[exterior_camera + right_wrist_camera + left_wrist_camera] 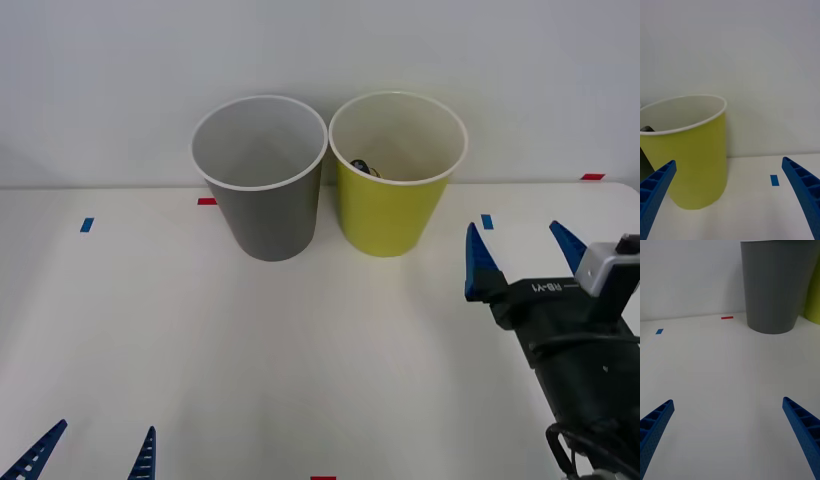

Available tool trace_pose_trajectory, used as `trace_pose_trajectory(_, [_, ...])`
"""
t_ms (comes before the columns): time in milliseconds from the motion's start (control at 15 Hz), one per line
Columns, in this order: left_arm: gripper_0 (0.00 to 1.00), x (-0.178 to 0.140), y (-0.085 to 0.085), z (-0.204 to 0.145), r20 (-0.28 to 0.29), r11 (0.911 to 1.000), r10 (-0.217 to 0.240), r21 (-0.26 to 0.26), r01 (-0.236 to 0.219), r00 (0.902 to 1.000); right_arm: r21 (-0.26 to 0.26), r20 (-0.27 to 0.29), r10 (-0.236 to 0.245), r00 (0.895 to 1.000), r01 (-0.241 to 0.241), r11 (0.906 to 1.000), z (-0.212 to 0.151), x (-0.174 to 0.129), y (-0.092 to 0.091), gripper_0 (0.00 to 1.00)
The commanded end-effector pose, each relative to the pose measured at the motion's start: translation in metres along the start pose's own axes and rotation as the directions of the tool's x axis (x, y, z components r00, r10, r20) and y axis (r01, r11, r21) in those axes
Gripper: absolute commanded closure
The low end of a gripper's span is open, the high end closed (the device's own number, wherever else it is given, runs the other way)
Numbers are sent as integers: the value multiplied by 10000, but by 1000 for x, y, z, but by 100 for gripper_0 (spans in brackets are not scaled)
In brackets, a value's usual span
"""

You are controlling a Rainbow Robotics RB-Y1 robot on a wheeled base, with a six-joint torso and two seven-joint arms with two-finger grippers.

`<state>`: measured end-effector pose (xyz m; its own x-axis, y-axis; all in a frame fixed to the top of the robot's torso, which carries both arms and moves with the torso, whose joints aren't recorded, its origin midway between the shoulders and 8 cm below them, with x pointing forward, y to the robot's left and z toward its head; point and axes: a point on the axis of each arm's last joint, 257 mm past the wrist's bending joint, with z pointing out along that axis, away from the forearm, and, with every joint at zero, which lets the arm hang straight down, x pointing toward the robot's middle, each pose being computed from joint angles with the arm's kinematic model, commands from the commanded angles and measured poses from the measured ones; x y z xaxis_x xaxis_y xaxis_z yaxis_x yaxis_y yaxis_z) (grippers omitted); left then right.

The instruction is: Put cans in the gray bin and PET bottles in the light green bin.

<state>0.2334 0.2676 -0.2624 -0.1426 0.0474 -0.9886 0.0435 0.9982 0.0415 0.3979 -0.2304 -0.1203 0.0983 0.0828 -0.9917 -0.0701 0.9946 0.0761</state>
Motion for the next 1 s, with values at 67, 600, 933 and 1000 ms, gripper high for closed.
trace_pose_trajectory(67, [0, 0, 0, 0, 0, 10000, 0, 0, 0, 10000, 478, -82, -90, 9999, 94, 9988, -32, 39, -25, 4])
trace_pose_trajectory(600, [0, 0, 0, 0, 0, 10000, 0, 0, 0, 10000, 1150, -827, -1483, 9855, 1573, 9808, -105, 77, -53, 4])
trace_pose_trajectory(933, [0, 0, 0, 0, 0, 10000, 0, 0, 0, 10000, 1288, -1290, -1176, 9846, 1342, 9826, -148, 97, -50, 4])
trace_pose_trajectory(1000, [0, 0, 0, 0, 0, 10000, 0, 0, 0, 10000, 1346, -1341, -1156, 9842, 1337, 9818, -152, 100, -51, 4])
